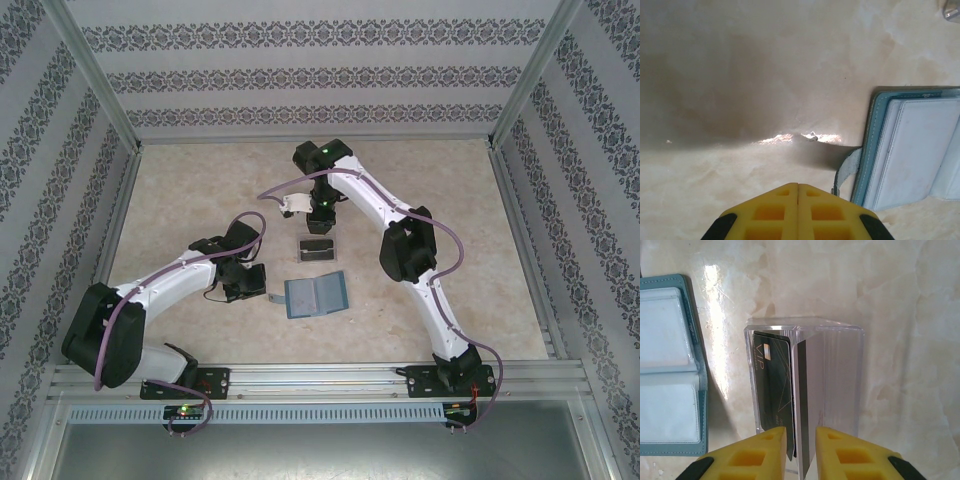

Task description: Take the credit cards out of the card holder

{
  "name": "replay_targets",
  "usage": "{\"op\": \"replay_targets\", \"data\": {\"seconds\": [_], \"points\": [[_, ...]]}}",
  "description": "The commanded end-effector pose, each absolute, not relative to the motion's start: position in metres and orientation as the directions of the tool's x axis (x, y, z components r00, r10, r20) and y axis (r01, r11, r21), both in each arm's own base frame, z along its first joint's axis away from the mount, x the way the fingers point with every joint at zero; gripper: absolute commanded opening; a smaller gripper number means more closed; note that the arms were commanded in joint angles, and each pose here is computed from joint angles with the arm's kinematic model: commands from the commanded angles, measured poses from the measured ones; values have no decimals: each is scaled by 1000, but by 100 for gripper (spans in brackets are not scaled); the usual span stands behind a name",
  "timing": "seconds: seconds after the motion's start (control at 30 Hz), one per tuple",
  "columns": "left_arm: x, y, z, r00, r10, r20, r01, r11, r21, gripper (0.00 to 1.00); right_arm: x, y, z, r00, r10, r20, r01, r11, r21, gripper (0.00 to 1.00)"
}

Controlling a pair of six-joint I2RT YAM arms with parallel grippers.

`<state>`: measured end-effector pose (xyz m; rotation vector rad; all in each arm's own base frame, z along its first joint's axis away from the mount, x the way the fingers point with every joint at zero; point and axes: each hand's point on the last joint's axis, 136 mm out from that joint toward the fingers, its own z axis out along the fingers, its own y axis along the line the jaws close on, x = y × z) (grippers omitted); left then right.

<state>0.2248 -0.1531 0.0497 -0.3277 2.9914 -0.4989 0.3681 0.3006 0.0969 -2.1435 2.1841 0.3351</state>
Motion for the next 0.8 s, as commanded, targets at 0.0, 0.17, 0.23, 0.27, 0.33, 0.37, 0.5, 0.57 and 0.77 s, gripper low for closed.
{"op": "replay_targets", "data": {"seconds": [0.0,0.17,0.23,0.27,0.33,0.37,0.5,0.57,0.77], "points": [[231,-154,52,-973,-221,-63,-187,920,-344,5,364,299,92,-54,-978,-201,-988,23,153,23],[232,-155,52,-973,-222,-63,-188,919,-347,5,364,299,86,-57,-978,-199,-986,23,167,22],[232,-155,52,-973,-223,-62,-188,918,-349,5,363,299,84,-56,-979,-195,-984,21,175,22],[232,-155,52,-973,-221,-63,-186,919,-347,5,364,299,82,-57,-979,-196,-984,22,175,22],[231,-155,52,-974,-219,-61,-185,920,-345,5,363,299,80,-59,-979,-196,-983,23,181,22],[232,-155,53,-974,-217,-64,-182,920,-346,5,364,299,78,-62,-979,-193,-982,26,184,22],[231,-155,53,-975,-216,-62,-182,921,-344,5,364,299,74,-68,-979,-191,-981,31,192,22],[232,-155,53,-975,-214,-63,-180,921,-344,5,365,299,73,-69,-979,-193,-981,31,193,20],[232,-155,53,-975,-213,-61,-180,922,-342,5,365,299,73,-70,-978,-195,-981,32,193,12]]}}
